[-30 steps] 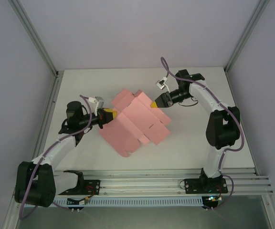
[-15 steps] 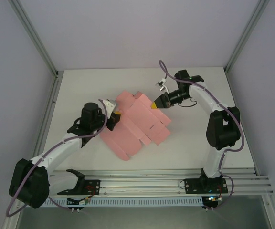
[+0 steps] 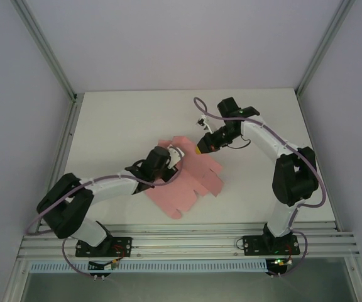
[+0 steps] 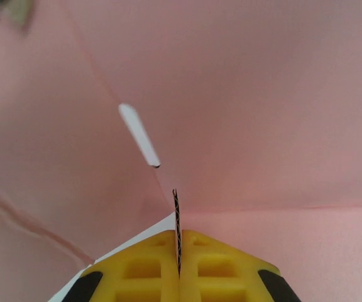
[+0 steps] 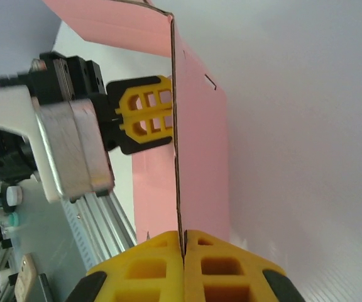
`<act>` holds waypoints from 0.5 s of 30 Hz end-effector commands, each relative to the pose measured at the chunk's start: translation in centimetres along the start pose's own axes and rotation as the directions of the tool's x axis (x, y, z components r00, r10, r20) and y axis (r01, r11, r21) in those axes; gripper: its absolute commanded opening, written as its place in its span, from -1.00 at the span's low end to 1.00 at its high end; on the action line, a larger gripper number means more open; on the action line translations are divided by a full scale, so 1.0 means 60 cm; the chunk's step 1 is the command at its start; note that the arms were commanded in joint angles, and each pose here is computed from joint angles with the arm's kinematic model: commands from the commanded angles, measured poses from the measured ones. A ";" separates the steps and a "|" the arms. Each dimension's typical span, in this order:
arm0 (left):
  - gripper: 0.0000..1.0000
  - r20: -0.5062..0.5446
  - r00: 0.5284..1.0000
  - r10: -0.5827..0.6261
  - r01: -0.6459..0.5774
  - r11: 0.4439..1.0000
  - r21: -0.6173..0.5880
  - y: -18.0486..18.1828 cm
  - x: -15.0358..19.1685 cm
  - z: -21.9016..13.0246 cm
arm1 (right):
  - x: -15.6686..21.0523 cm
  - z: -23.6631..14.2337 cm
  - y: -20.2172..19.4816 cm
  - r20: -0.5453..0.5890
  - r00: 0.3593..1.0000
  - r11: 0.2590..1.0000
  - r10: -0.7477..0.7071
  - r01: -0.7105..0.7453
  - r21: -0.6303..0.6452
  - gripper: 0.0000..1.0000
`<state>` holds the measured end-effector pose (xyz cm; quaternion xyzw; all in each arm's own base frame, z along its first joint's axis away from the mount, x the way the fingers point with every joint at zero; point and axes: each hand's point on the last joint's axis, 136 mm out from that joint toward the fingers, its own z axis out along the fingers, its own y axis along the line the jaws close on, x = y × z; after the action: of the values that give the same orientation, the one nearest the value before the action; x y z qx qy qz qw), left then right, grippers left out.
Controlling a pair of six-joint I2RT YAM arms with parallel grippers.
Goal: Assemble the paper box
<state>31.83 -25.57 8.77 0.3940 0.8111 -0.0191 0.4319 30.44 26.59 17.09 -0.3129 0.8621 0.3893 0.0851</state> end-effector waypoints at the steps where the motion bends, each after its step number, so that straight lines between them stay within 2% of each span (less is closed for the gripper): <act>1: -1.00 0.182 0.976 0.123 -0.117 0.992 -0.044 -0.042 -0.093 0.002 | -0.042 -0.007 0.006 0.093 0.992 0.996 -0.087 0.086 0.019 -1.00; 7: -1.00 0.118 0.957 0.265 -0.253 0.962 -0.108 -0.088 -0.085 0.039 | -0.034 -0.005 0.003 0.082 0.993 0.996 -0.087 0.084 0.038 -1.00; 15: -0.96 0.181 0.964 0.193 -0.165 0.974 -0.158 -0.080 -0.110 0.033 | -0.021 -0.001 -0.021 0.045 0.987 0.981 -0.155 0.149 0.121 -1.00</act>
<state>31.80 -29.65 5.58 0.4639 0.7573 0.1014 0.4483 30.33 25.27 15.28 -0.3092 0.8824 0.3456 0.0794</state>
